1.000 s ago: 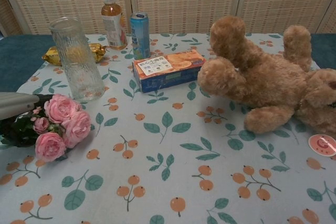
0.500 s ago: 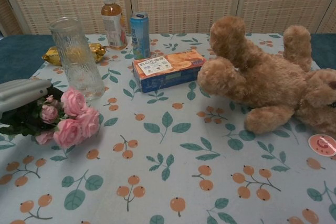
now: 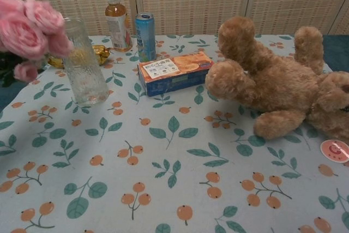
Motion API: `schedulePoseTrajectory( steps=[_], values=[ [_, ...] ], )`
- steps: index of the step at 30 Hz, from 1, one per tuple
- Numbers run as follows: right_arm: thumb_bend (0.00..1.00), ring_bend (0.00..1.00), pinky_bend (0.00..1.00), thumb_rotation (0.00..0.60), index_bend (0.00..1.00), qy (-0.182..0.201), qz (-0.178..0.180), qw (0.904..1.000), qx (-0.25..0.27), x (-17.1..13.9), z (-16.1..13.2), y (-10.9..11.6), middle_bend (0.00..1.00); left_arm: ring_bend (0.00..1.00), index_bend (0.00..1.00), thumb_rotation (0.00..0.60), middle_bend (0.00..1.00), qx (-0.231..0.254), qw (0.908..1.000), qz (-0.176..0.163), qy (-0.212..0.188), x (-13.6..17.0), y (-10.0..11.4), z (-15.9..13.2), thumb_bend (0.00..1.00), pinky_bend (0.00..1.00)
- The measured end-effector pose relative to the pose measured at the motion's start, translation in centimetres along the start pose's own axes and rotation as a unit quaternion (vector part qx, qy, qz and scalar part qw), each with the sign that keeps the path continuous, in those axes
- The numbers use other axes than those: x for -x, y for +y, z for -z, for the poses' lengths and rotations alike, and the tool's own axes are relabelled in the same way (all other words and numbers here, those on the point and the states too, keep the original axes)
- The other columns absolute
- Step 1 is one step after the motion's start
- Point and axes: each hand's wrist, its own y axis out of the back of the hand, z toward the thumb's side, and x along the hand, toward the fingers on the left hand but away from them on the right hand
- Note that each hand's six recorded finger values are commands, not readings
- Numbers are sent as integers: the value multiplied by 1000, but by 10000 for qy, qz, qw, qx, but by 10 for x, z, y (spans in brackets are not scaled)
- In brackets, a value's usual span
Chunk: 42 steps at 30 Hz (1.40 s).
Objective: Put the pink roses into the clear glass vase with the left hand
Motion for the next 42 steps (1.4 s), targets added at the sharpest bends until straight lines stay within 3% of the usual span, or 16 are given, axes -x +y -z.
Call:
schedulePoseTrajectory(
  steps=[3,6,7,10,12,20,24,28,34,42],
  values=[
    [290,0,0,600,0,8,-18,10000,-15,0,-1,-1,0,445,718,600,764,1304,9903,-400,-282,-10,22,-15,575,147],
    [290,0,0,600,0,2,-31,10000,-34,0,-1,-2,0,447,723,600,765,2458,9641,-756,-657,-28,45,-32,621,153],
    [290,0,0,600,0,-7,-38,10000,-36,0,-1,-3,0,451,725,600,767,2822,9517,-903,-808,-37,54,-39,637,162],
    [290,0,0,600,0,-43,-23,10000,-64,1,0,-2,0,465,728,600,770,3356,9278,-1202,-1100,-56,69,-51,686,200],
    [290,0,0,600,0,-82,-13,9999,-86,2,1,-2,0,466,727,600,769,3425,9225,-1325,-1190,-66,71,-55,696,204],
    [290,0,0,600,0,-287,-35,9995,-114,7,8,-4,0,470,728,600,773,2380,9370,-2155,-1377,-138,83,-82,707,229],
    [290,0,0,600,0,-384,-93,9991,-135,11,12,-7,0,470,731,600,776,2369,9317,-2321,-1482,-177,79,-105,707,226],
    [290,0,0,600,0,-376,-119,9991,-154,13,12,-8,0,470,734,600,775,2438,9328,-2246,-1418,-203,60,-119,706,226],
    [290,0,0,600,0,-388,-83,9991,-139,13,14,-6,0,470,735,600,776,2343,9395,-2104,-1349,-205,37,-117,703,218],
    [290,0,0,600,0,-335,-53,9993,-125,11,12,-4,0,470,735,600,775,2240,9451,-1976,-1323,-197,23,-108,702,221]
  ],
)
